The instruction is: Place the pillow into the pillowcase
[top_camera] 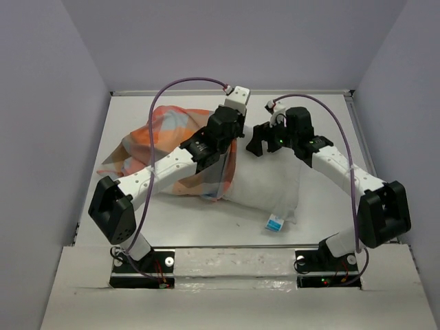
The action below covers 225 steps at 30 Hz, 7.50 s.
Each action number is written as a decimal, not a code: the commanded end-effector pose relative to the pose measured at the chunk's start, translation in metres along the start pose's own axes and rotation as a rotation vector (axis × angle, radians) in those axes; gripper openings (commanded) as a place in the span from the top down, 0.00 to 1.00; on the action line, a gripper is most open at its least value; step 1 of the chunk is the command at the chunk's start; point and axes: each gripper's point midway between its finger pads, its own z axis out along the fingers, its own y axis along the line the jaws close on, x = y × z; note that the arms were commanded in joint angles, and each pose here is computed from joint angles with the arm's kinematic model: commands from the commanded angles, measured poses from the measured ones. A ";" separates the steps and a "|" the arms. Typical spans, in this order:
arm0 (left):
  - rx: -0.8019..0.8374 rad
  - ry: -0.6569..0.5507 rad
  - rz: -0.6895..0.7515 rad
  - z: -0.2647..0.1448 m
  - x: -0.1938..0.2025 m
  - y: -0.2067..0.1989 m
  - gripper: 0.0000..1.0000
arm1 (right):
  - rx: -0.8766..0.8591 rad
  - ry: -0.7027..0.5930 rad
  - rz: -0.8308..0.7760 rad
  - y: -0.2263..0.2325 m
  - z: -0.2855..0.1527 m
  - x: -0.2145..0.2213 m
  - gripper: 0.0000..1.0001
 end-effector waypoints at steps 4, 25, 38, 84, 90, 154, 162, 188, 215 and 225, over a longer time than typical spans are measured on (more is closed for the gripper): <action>0.184 -0.160 -0.163 -0.017 -0.065 -0.022 1.00 | -0.498 0.090 -0.017 0.103 0.003 0.032 0.37; 0.769 -0.130 -0.616 -0.173 -0.084 -0.131 1.00 | -0.080 -0.771 0.403 0.037 -0.036 -0.116 1.00; 0.659 -0.139 -0.591 -0.123 -0.099 -0.121 1.00 | -0.052 -0.880 0.548 0.072 -0.080 -0.081 1.00; -0.050 0.153 -0.107 -0.055 0.208 0.007 0.25 | 0.156 -0.152 0.258 0.046 -0.060 0.040 0.17; -0.137 0.164 -0.047 -0.046 0.215 0.021 0.55 | 0.208 -0.122 0.201 0.043 -0.072 0.047 0.16; -0.160 -0.057 -0.177 -0.056 0.155 0.063 1.00 | 0.497 0.045 -0.074 0.050 -0.014 0.075 0.00; 0.062 -0.064 -0.319 -0.090 0.142 0.035 1.00 | 0.455 -0.075 0.032 0.067 0.026 0.048 1.00; 0.558 -0.519 -0.581 -0.255 -0.158 -0.021 1.00 | -0.263 -0.431 0.151 0.267 -0.095 -0.038 1.00; 0.118 -0.442 -0.379 -0.140 -0.170 0.045 1.00 | 0.170 -0.374 0.178 0.175 -0.117 0.014 1.00; 0.375 -0.410 -0.499 -0.163 -0.114 0.020 1.00 | 0.099 -0.149 0.010 0.205 -0.029 0.081 1.00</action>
